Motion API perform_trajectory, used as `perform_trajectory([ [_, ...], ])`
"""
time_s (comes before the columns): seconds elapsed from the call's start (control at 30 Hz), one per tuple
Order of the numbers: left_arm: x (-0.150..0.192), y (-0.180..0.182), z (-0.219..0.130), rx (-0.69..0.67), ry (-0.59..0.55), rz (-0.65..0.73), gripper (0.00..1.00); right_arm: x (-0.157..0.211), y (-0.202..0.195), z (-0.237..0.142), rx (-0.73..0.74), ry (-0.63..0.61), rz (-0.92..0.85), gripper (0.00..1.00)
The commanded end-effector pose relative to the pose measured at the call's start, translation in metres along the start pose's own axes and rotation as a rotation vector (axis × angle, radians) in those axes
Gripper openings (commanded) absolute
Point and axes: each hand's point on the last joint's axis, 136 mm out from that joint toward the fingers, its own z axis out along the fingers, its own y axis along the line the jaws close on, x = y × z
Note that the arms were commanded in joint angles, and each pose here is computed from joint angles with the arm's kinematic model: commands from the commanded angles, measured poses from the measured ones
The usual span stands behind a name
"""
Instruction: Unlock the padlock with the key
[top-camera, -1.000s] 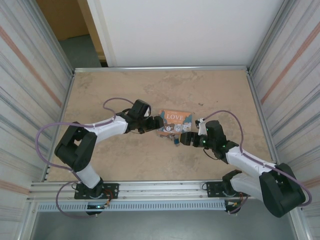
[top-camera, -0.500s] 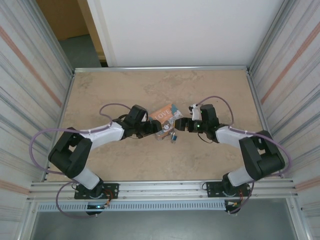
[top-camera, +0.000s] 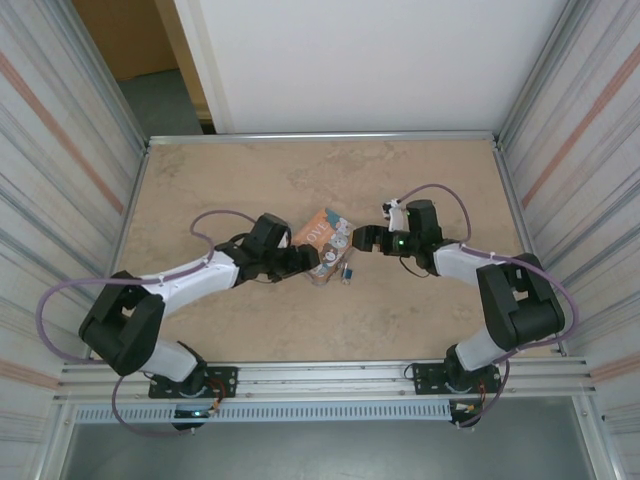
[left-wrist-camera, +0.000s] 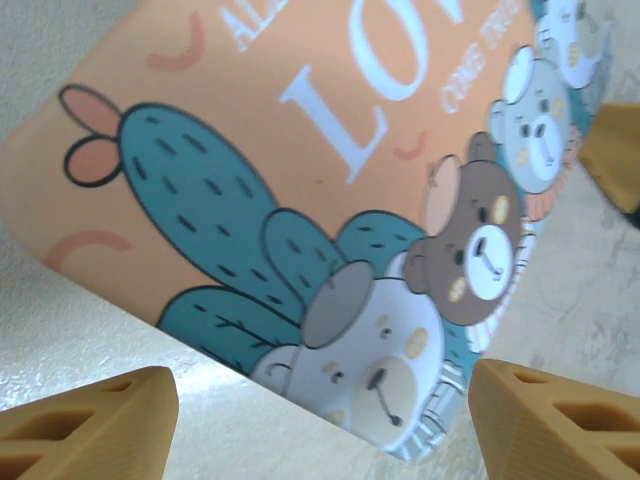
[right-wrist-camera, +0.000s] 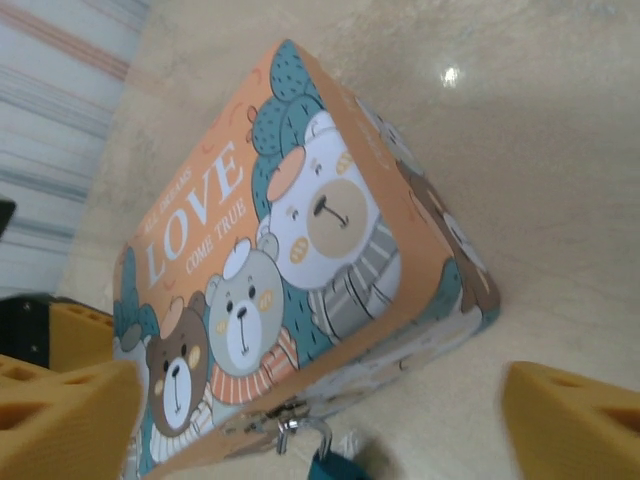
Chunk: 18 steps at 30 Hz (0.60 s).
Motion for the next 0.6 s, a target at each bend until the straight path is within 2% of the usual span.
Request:
perform_trajectory([
  [0.0,-0.015,-0.024,-0.023,0.043,-0.044,0.057,0.74,0.032,0.009,-0.005,-0.072,0.092,0.085,0.99],
  [0.2,-0.025,-0.039,-0.034,0.068,-0.066,0.083,0.61,0.052,0.010,-0.005,-0.077,0.109,0.091,0.99],
  [0.27,-0.028,-0.044,-0.034,0.072,-0.064,0.095,0.55,0.051,0.011,-0.004,-0.079,0.109,0.095,0.93],
  [0.4,-0.033,-0.055,-0.029,0.102,-0.046,0.111,0.43,0.050,0.017,0.003,-0.134,0.122,0.097,0.74],
  [0.57,-0.038,-0.061,-0.015,0.121,-0.016,0.104,0.34,0.051,0.018,0.010,-0.128,0.128,0.083,0.65],
])
